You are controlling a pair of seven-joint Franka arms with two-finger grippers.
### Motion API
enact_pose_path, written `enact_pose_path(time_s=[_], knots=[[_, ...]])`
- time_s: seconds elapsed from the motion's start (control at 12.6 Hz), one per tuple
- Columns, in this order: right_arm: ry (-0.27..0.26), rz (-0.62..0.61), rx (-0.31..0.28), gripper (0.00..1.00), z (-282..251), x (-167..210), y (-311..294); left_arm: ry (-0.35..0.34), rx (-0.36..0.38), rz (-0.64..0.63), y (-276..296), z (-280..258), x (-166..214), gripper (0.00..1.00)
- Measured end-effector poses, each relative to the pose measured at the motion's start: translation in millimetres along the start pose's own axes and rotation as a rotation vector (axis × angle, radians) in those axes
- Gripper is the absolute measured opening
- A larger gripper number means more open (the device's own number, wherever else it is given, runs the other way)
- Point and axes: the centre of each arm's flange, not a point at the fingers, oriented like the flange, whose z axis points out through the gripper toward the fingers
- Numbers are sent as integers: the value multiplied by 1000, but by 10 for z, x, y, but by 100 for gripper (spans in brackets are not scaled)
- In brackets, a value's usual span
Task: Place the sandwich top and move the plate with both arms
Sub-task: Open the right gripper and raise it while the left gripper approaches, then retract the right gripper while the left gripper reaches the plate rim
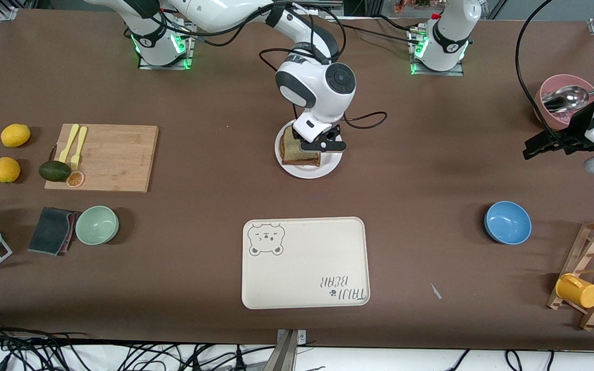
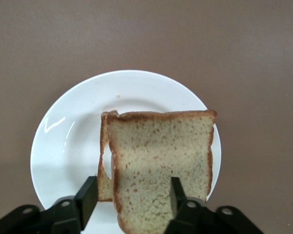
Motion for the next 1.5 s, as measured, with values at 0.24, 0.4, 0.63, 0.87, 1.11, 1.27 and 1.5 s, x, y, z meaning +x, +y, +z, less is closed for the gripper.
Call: enact_pose_path(time_s=[0.24,0.4,0.63,0.87,1.11,1.27,1.5], knots=[[-15,47,25,78,-111,184,119,-1,0,19,116,2,-12,100],[-40,109,31,79,-166,514,432,-6,-4,42,359,31,-39,100],[-57,182,44,100,-333,1197,1270,-62,-94,52,664,247,-52,100],[-67,226,40,100,-553,1587,2135,-124,-219,72,864,595,-51,100],[-57,233,-4,100,-672,1671,2759,-169,-328,88,1032,1025,-116,100],[-58,242,-12,100,-698,1747,3190,-199,-396,78,1210,1281,-184,100],[-80,211,37,100,-761,1885,3959,-262,-480,61,1424,1660,-197,100]])
